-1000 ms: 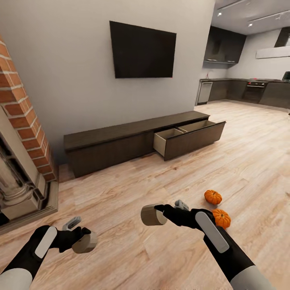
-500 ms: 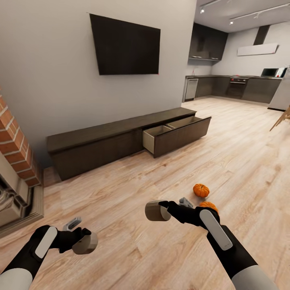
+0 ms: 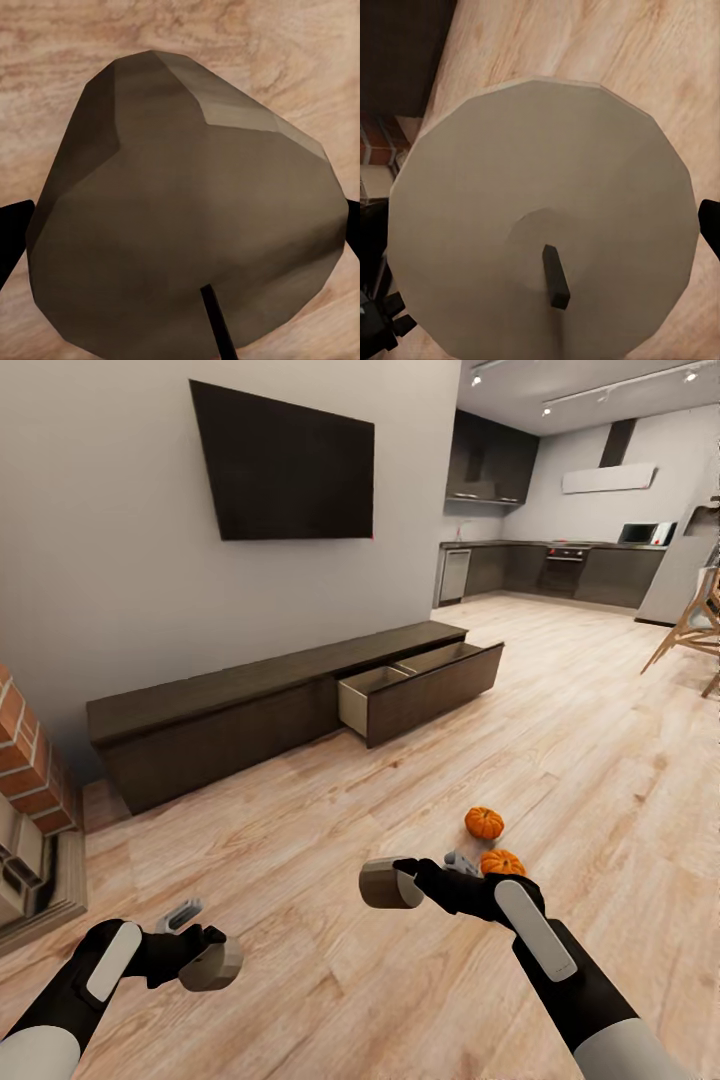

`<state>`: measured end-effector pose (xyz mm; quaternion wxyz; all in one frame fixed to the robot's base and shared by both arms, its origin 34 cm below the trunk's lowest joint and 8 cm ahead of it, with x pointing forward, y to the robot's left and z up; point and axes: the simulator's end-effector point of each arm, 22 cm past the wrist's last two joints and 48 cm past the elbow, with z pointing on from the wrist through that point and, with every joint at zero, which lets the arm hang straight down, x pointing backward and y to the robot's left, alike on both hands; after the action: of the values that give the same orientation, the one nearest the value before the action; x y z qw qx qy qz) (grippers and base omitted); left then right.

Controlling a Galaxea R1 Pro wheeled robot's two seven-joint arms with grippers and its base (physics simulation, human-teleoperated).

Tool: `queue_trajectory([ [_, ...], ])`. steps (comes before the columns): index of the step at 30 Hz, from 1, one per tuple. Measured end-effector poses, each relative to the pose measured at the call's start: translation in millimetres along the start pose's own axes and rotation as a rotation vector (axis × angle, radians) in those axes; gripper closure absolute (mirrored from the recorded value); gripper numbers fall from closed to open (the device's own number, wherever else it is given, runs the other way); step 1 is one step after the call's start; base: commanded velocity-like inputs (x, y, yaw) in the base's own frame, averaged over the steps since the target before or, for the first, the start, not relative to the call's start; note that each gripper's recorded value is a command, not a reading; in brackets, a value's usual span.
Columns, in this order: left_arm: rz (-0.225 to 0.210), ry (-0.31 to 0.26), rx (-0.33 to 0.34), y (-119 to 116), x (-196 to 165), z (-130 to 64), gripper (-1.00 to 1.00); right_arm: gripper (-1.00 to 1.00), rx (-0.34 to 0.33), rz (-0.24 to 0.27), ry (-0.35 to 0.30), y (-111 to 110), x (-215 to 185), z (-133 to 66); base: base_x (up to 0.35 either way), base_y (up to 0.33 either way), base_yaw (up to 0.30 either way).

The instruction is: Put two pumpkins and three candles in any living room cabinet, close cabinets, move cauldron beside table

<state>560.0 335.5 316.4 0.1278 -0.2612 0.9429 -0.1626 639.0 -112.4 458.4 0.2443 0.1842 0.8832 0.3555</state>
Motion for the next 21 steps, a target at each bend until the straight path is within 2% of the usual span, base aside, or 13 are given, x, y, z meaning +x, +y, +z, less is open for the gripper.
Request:
queue_trajectory([
  [6,-0.001,0.001,0.000,0.1,0.3,0.5,1.00,1.00,0.002,0.000,0.001,-1.2,0.2,0.3,0.000,0.016,-0.235],
  [13,0.000,0.002,-0.001,0.4,0.6,0.5,1.00,1.00,0.001,0.002,-0.001,-2.1,-1.0,-0.4,0.000,0.195,-0.273],
  [18,-0.001,0.004,0.000,0.2,0.8,0.5,1.00,1.00,-0.001,0.001,-0.001,-2.4,-1.5,-0.8,0.000,0.044,-0.275],
  [21,-0.008,0.028,0.012,-2.8,6.0,0.2,1.00,1.00,0.000,0.000,-0.001,-2.6,-1.6,-0.9,0.000,0.005,-0.275],
])
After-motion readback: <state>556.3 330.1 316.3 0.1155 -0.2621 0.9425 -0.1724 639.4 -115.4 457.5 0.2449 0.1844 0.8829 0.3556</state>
